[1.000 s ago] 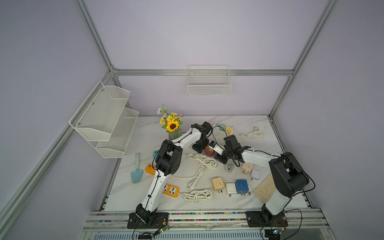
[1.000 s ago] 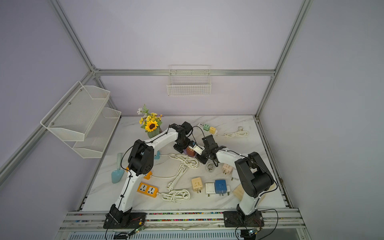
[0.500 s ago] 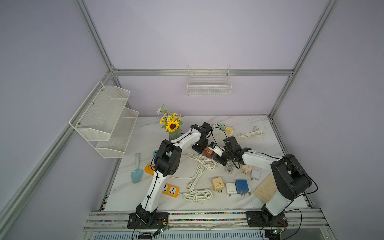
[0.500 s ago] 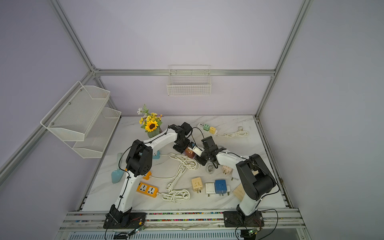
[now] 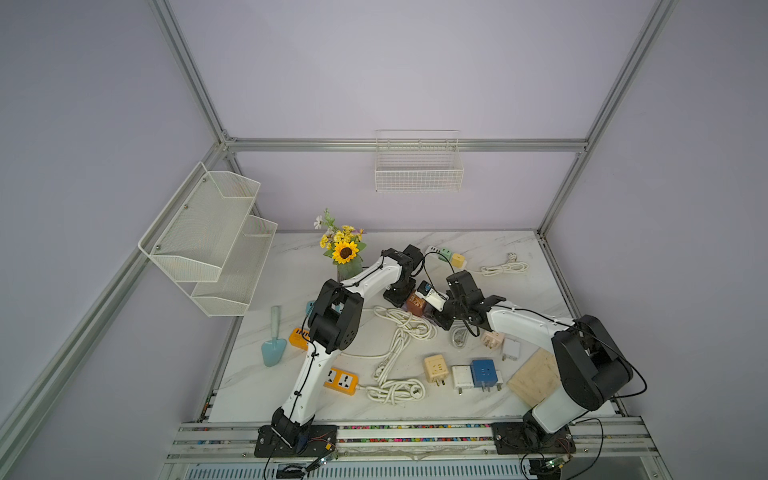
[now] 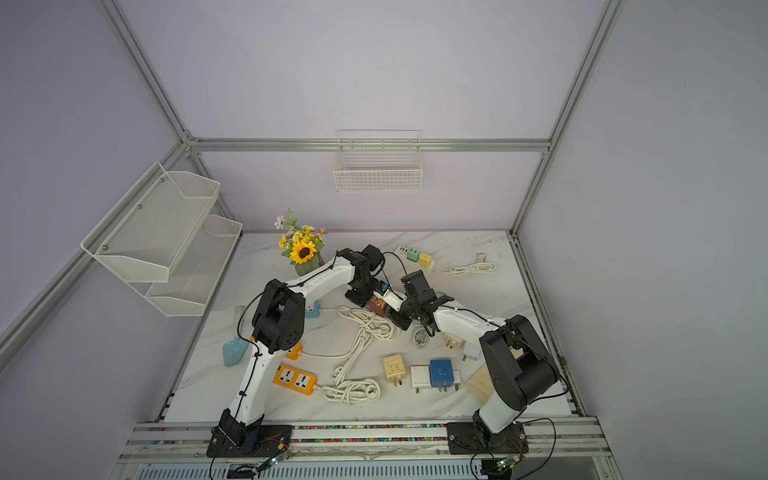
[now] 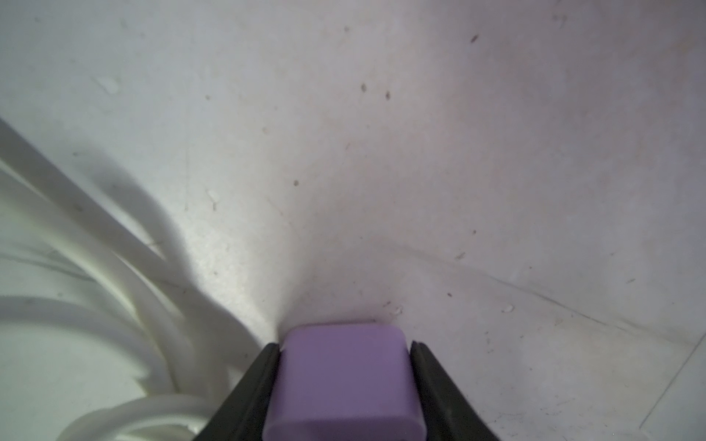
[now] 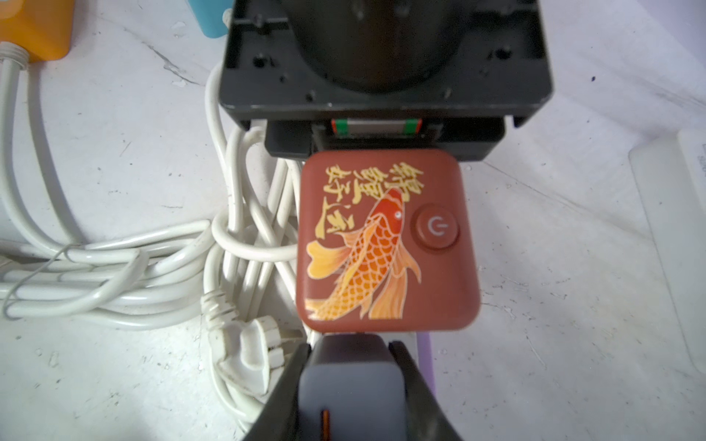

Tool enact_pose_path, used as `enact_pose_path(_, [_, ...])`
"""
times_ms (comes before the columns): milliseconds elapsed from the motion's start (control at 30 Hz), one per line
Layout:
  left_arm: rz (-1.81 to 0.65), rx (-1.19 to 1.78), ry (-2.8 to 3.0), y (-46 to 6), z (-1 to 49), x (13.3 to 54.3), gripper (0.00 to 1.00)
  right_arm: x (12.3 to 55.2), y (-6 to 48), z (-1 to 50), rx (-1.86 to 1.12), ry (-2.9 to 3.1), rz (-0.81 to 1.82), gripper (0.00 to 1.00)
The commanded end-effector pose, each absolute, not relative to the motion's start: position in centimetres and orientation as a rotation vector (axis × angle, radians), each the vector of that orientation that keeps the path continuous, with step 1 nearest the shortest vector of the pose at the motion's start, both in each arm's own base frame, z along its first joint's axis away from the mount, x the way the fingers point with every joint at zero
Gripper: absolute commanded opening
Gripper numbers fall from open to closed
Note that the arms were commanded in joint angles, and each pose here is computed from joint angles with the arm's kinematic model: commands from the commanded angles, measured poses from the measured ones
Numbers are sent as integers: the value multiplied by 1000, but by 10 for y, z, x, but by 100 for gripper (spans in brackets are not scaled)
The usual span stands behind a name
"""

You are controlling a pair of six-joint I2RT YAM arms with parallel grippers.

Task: Pull the plug off the socket
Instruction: Remove the plug from the socket, then place the plug at the center of the board.

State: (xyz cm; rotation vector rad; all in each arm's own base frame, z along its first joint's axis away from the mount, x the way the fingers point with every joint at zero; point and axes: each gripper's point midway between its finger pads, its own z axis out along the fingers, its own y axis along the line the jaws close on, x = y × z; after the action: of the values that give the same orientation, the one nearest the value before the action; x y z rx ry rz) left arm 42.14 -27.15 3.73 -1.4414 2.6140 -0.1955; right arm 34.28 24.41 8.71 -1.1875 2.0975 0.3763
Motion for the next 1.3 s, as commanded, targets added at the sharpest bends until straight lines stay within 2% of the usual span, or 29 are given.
enact_pose_path(0, [-61,-1424,2604,-253,36,417,0,345,245,108,-1119,2099,385,19])
enact_pose_path(267, [-74,-1413,2592,-250,40,422,0,344,224,140,-833,2214,381,19])
enact_pose_path(467, [-96,-1425,2581,-246,40,428,0,326,194,151,-511,2416,366,18])
enact_pose_path(667, [-153,-1426,2559,-247,45,438,0,286,143,139,-102,2678,211,16])
enact_pose_path(900, [-173,-1431,2549,-246,45,441,0,234,113,106,149,2931,161,19])
enact_pose_path(1267, [-179,-1423,2547,-243,47,440,0,241,105,64,279,3091,161,21])
